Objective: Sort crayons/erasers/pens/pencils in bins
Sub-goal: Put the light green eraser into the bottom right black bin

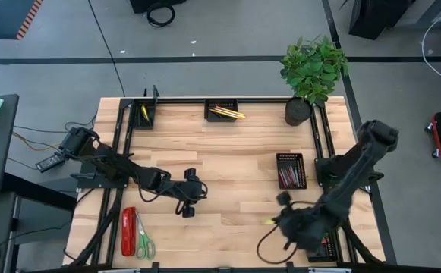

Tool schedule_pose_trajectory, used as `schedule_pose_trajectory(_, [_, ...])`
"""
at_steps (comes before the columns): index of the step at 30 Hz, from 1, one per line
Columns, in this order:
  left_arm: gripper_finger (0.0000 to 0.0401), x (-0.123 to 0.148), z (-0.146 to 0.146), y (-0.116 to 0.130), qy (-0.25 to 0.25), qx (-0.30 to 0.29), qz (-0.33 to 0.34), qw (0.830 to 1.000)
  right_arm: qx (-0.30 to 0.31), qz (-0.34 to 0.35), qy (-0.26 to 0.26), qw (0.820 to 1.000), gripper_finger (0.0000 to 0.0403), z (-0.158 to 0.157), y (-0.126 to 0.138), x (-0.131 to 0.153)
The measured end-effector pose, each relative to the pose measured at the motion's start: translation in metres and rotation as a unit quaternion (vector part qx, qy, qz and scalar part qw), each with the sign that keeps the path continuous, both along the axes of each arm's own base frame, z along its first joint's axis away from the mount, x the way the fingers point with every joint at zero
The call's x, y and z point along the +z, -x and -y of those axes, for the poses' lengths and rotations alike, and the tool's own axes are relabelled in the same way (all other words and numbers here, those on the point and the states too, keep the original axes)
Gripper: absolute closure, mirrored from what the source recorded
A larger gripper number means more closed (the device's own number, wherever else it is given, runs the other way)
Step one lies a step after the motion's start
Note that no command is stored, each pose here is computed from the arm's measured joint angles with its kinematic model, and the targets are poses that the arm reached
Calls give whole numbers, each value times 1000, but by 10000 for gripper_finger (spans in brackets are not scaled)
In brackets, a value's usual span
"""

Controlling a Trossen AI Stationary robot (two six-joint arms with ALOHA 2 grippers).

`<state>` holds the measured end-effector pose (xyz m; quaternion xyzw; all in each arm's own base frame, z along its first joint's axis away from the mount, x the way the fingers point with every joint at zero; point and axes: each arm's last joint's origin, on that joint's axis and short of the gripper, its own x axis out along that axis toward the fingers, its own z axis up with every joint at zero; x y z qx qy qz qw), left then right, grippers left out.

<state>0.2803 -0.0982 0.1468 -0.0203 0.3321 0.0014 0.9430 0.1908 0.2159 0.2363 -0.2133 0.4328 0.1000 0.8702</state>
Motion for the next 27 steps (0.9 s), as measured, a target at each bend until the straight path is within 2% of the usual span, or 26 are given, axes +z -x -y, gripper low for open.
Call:
schedule_pose_trajectory(3, [328,0,0,0,2,2,0,1000,-61,-24,-102,993,364,8,21,21])
schedule_pose_trajectory(5, [330,0,0,0,2,2,1,1000,-115,-54,-157,979,364,15,33,30])
schedule_pose_trajectory(8, [332,0,0,0,2,2,1,1000,-190,-110,-194,956,364,23,50,34])
schedule_pose_trajectory(13, [330,0,0,0,3,2,0,1000,-287,-256,-177,906,364,25,69,23])
schedule_pose_trajectory(16, [332,0,0,0,5,4,0,1000,-308,-313,-173,882,364,18,73,15])
schedule_pose_trajectory(22, [337,0,0,0,5,4,0,1000,-303,-359,-170,866,364,-3,73,-2])
schedule_pose_trajectory(27, [333,0,0,0,13,10,0,1000,-300,-368,-154,867,363,-14,73,-15])
